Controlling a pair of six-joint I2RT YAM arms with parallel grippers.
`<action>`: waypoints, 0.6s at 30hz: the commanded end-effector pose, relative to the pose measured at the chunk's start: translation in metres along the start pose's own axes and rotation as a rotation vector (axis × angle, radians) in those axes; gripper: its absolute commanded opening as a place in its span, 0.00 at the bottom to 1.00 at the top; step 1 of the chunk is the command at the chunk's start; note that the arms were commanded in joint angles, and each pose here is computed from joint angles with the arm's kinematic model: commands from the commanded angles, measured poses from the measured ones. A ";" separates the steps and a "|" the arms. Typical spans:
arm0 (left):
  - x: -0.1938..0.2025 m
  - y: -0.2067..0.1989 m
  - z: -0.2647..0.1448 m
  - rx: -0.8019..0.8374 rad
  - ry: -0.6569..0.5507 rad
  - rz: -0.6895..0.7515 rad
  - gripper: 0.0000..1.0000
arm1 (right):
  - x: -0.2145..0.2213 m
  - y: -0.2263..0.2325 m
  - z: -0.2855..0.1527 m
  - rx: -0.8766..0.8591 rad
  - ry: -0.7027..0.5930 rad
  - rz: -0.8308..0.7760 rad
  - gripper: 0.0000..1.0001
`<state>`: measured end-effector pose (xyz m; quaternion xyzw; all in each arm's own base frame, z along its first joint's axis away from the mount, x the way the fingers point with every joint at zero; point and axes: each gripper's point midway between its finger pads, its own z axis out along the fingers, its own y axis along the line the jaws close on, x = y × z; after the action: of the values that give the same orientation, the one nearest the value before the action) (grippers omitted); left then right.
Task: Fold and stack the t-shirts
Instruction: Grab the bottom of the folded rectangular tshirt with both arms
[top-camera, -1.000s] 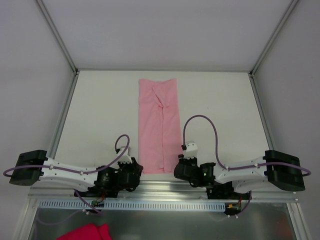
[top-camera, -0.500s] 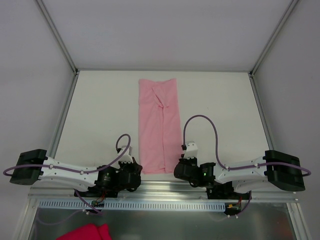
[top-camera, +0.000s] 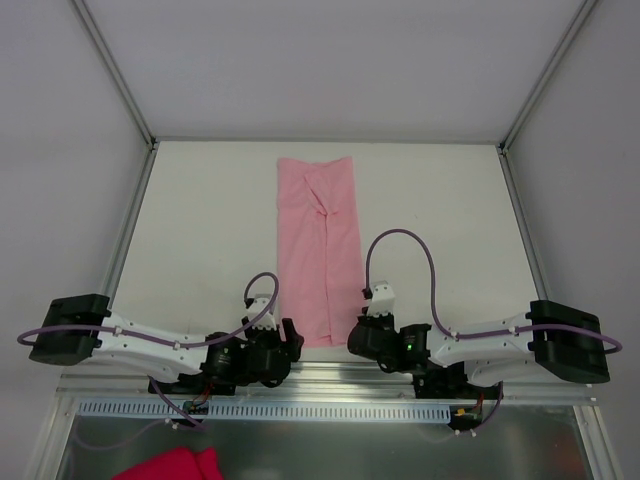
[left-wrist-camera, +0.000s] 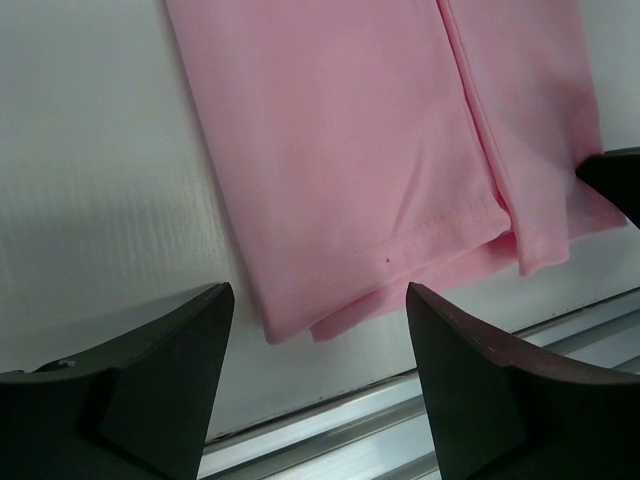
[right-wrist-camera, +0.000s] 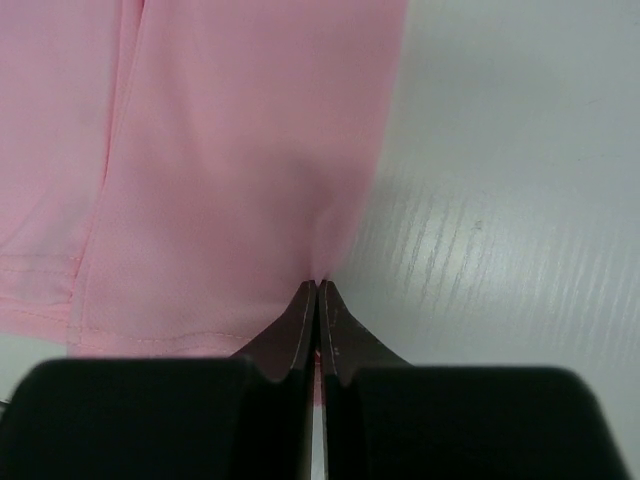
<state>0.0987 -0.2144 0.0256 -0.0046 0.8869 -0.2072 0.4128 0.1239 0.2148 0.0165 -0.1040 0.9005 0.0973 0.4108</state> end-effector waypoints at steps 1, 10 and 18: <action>0.000 -0.016 -0.005 0.040 0.000 -0.038 0.71 | -0.011 0.007 0.000 -0.008 -0.027 0.026 0.01; 0.001 -0.015 -0.009 0.081 0.004 -0.093 0.44 | -0.011 0.001 0.002 0.000 -0.031 0.036 0.01; 0.008 -0.004 -0.006 0.029 0.015 -0.075 0.73 | -0.015 -0.002 -0.003 -0.018 -0.040 0.051 0.01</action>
<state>0.0870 -0.2213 0.0276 -0.0187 0.8863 -0.2437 0.3933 0.1277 0.2130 0.0214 -0.0935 0.8993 0.1053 0.4140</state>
